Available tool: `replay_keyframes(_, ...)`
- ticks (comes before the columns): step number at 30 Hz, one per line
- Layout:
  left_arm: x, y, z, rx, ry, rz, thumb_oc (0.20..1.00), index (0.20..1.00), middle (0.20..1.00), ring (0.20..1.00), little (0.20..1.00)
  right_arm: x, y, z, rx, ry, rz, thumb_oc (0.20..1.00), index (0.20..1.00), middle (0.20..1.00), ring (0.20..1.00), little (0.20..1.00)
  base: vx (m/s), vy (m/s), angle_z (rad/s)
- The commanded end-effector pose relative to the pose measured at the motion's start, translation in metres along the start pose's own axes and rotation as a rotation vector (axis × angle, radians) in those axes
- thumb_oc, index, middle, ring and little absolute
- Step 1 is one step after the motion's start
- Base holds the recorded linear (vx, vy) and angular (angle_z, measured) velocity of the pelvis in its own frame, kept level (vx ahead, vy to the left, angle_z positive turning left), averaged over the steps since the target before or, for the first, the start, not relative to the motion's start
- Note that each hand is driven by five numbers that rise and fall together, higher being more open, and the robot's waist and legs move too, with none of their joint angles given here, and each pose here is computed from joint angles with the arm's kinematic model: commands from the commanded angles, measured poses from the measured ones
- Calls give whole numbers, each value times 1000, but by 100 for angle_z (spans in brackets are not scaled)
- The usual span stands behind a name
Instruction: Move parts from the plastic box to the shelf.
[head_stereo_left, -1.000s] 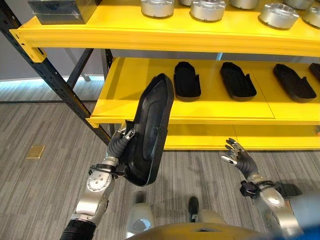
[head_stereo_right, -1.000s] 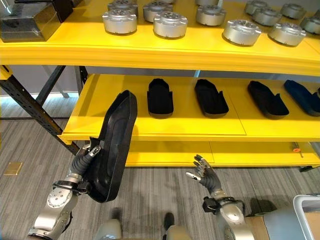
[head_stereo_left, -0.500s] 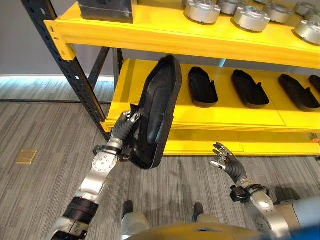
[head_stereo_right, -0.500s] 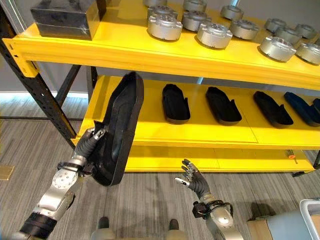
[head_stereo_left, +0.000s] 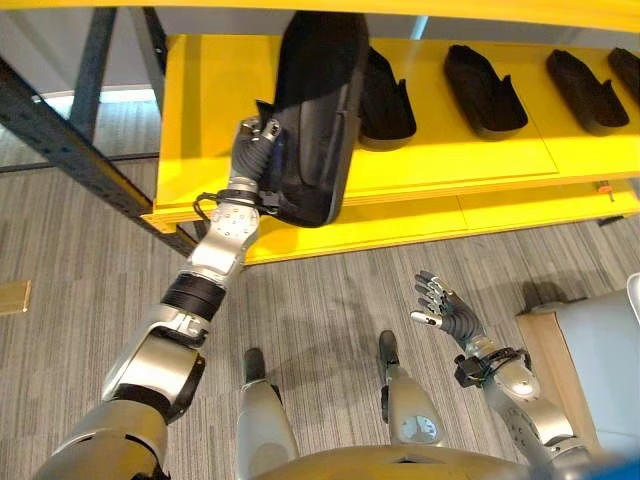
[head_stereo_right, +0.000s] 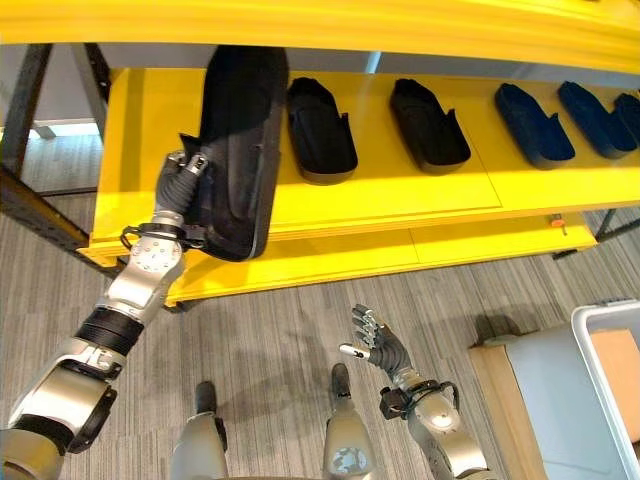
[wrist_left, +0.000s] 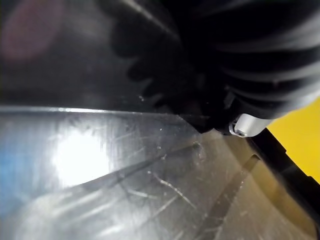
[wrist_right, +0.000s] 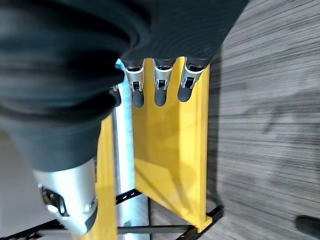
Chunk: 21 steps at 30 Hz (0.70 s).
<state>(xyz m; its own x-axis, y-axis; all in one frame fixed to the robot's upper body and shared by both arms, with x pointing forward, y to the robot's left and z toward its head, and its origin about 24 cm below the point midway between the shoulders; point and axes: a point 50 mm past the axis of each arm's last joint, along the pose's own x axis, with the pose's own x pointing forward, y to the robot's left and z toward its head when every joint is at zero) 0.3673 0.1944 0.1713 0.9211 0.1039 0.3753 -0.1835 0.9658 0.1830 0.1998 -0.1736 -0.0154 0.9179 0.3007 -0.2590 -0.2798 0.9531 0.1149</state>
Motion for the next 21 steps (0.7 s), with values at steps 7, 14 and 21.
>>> replay_keyframes(7,53,86,73,-9,-182,319,200,200,200,200,200,2,-2,29,-21,-126,46,1000,1000,1000,1000,1000,-10,5,-7)
replay_keyframes(14,65,122,87,-7,-138,431,200,200,200,200,200,2,-1,29,-8,-122,66,1000,1000,1000,1000,1000,-7,3,-1)
replay_keyframes(21,71,156,98,-34,-55,546,200,200,200,200,200,1,1,27,11,-106,85,1000,1000,1000,1000,1000,-23,9,-2)
